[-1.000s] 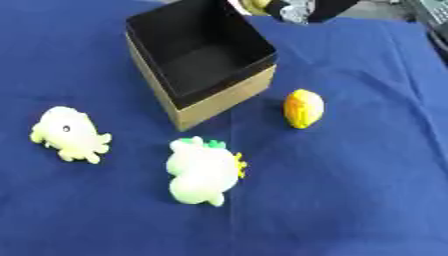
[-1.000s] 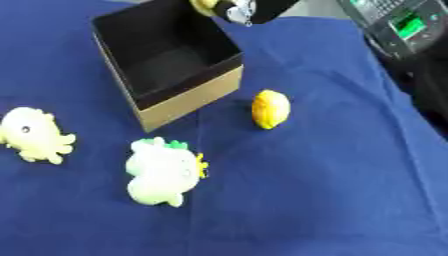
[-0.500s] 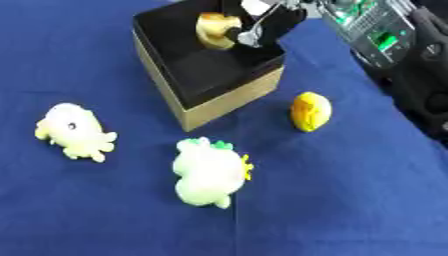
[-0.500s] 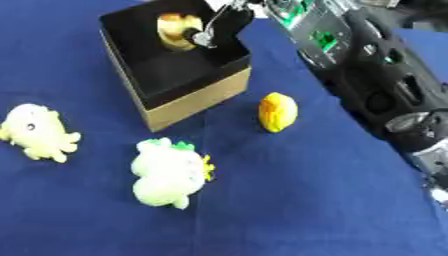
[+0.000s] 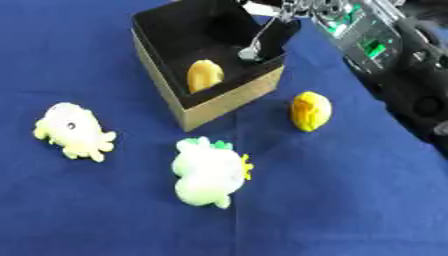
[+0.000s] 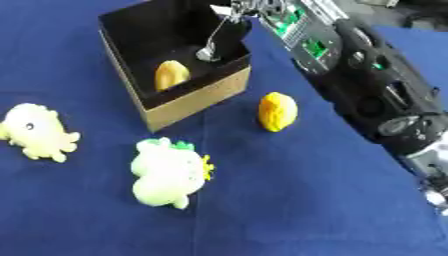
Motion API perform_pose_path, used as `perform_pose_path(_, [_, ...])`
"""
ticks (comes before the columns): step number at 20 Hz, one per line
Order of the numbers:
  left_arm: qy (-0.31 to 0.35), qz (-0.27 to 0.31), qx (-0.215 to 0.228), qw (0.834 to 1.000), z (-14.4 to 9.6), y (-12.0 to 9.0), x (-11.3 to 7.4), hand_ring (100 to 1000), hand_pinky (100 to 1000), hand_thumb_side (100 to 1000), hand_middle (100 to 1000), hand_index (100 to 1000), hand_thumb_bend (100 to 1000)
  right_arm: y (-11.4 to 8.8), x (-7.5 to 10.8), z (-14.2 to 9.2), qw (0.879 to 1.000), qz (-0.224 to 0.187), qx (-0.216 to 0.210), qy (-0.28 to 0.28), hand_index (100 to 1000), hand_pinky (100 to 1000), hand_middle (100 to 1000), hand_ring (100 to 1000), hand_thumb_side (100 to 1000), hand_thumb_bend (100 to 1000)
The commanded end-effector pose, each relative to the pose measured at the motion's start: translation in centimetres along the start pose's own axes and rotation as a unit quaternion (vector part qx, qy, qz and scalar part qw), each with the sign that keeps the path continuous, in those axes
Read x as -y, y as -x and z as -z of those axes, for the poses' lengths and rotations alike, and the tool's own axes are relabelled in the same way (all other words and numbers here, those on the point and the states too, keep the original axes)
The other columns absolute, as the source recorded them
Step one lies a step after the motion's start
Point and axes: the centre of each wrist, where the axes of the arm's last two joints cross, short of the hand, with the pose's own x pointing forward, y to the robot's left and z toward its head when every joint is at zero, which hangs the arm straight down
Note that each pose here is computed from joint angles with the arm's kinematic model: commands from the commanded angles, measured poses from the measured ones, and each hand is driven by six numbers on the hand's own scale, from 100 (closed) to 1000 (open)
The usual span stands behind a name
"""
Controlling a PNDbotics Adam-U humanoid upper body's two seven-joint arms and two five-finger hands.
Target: Pick up objects on the table and place them in the box.
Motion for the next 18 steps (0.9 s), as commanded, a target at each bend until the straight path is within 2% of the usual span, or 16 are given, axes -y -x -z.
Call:
perform_pose_path(1, [0.002, 0.01, 0.008, 1.0, 0.3, -0.5, -0.6, 611, 755, 527, 626, 813, 282, -0.3, 2.5, -2.0, 0.999, -0.014, 0.004, 0.042, 769, 828, 726, 815, 100, 426])
perform_pose_path(5, [-0.002, 0.015, 0.0, 1.0, -0.1, -0.4, -0.7, 611, 755, 527, 626, 813, 284, -1.4, 3.8, -6.3, 0.997, -0.035, 0.016, 0.06, 763, 830, 711, 809, 100, 427])
perform_pose_path(10, [-0.007, 0.018, -0.003, 1.0, -0.3, -0.3, -0.8, 610, 755, 526, 626, 813, 287, -2.8, 2.5, -11.5, 0.998, -0.05, 0.004, 0.029, 765, 833, 713, 810, 100, 438])
perform_pose_path(13, [-0.007, 0.016, -0.001, 1.0, -0.2, -0.3, -0.7, 610, 755, 524, 626, 813, 290, -2.4, 1.1, -12.4, 0.999, -0.046, -0.001, 0.002, 766, 833, 716, 811, 100, 447])
perform_pose_path(18, [-0.007, 0.011, 0.0, 1.0, -0.1, -0.3, -0.6, 610, 755, 524, 626, 813, 292, -2.1, -0.9, -12.4, 0.998, -0.043, -0.009, -0.04, 761, 831, 712, 810, 100, 456])
